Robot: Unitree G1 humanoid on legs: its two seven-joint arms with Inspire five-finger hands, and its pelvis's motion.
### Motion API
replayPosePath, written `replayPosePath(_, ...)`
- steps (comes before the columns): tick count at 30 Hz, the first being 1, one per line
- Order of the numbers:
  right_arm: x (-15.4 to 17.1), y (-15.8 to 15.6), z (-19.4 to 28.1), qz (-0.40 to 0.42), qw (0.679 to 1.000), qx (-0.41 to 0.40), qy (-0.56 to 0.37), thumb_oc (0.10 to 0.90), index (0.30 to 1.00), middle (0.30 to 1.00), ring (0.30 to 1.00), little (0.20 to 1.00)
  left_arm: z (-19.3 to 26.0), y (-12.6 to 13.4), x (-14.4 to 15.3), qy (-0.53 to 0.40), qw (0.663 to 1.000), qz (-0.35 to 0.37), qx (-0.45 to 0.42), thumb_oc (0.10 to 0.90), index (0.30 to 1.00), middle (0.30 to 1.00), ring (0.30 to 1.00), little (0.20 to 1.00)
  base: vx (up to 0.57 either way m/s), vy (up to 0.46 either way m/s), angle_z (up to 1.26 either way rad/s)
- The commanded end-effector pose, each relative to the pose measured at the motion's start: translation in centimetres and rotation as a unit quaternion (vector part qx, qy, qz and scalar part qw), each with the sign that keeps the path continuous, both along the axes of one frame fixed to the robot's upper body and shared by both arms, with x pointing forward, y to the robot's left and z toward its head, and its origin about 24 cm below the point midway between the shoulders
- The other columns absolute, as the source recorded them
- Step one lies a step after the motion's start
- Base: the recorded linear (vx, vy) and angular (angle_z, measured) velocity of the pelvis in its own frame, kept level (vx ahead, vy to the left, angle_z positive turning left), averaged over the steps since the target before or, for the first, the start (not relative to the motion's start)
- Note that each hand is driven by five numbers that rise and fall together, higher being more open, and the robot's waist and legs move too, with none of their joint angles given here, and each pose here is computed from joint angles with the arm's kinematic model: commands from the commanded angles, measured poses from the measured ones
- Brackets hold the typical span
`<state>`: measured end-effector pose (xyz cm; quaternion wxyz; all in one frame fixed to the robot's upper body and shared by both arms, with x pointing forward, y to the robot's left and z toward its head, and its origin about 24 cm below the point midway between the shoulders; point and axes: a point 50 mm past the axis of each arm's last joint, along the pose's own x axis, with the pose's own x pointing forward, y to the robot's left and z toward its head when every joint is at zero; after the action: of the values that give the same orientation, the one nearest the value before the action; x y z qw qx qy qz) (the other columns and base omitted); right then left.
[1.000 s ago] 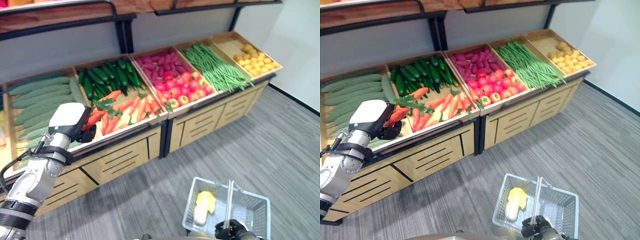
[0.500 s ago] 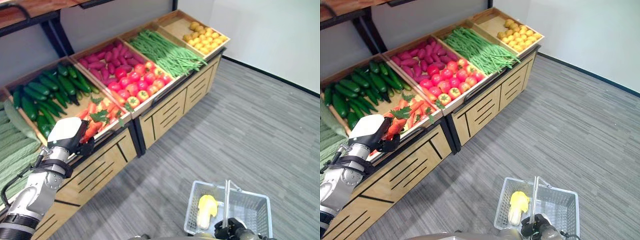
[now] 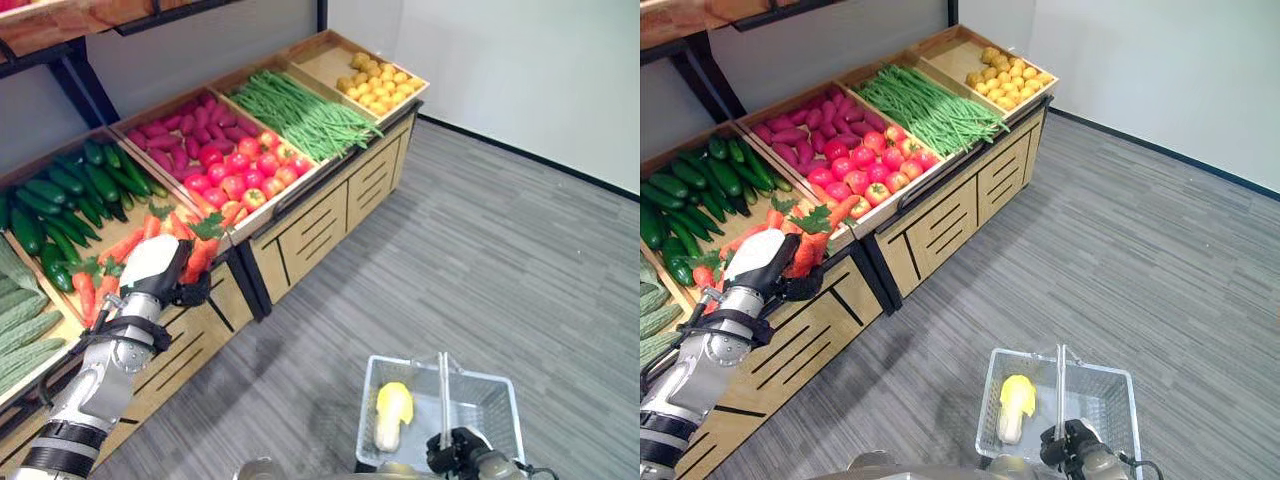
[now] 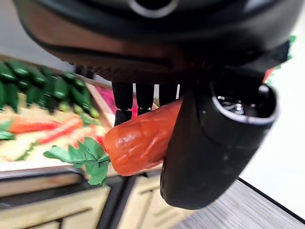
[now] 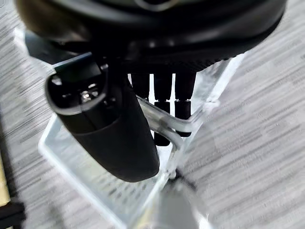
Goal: Get the vegetables into the basket
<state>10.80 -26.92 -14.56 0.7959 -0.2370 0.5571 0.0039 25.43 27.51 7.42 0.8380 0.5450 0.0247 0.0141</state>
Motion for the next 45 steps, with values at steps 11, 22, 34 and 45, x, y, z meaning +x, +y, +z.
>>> replayPosePath(11, 0.5, 0.3, 0.1, 0.001, 1.000, 0.003, -0.013, 0.400, 0.300, 0.300, 0.300, 0.300, 9.8, -1.0, 2.7, -0.188, 0.979, -0.049, 0.059, 0.400, 0.300, 0.300, 0.300, 0.300, -0.04, 0.352, -0.82)
replayPosePath(22, 0.9, 1.7, -0.1, 0.035, 0.999, 0.009, -0.018, 0.400, 0.300, 0.300, 0.300, 0.300, 9.9, 0.3, 2.1, -0.176, 0.982, -0.028, 0.068, 0.400, 0.300, 0.300, 0.300, 0.300, -0.06, 0.019, -0.92)
replayPosePath(34, 1.7, 0.9, 0.6, 0.023, 0.999, 0.000, -0.047, 0.400, 0.300, 0.300, 0.300, 0.300, 7.4, 0.2, 2.0, -0.140, 0.990, -0.025, 0.027, 0.400, 0.300, 0.300, 0.300, 0.300, 0.02, -0.273, -0.11)
replayPosePath(45, 4.5, -1.3, 2.6, 0.027, 0.994, -0.040, -0.097, 0.400, 0.300, 0.300, 0.300, 0.300, 4.8, 0.1, 1.8, -0.104, 0.994, -0.010, -0.017, 0.400, 0.300, 0.300, 0.300, 0.300, 0.04, -0.160, 0.11)
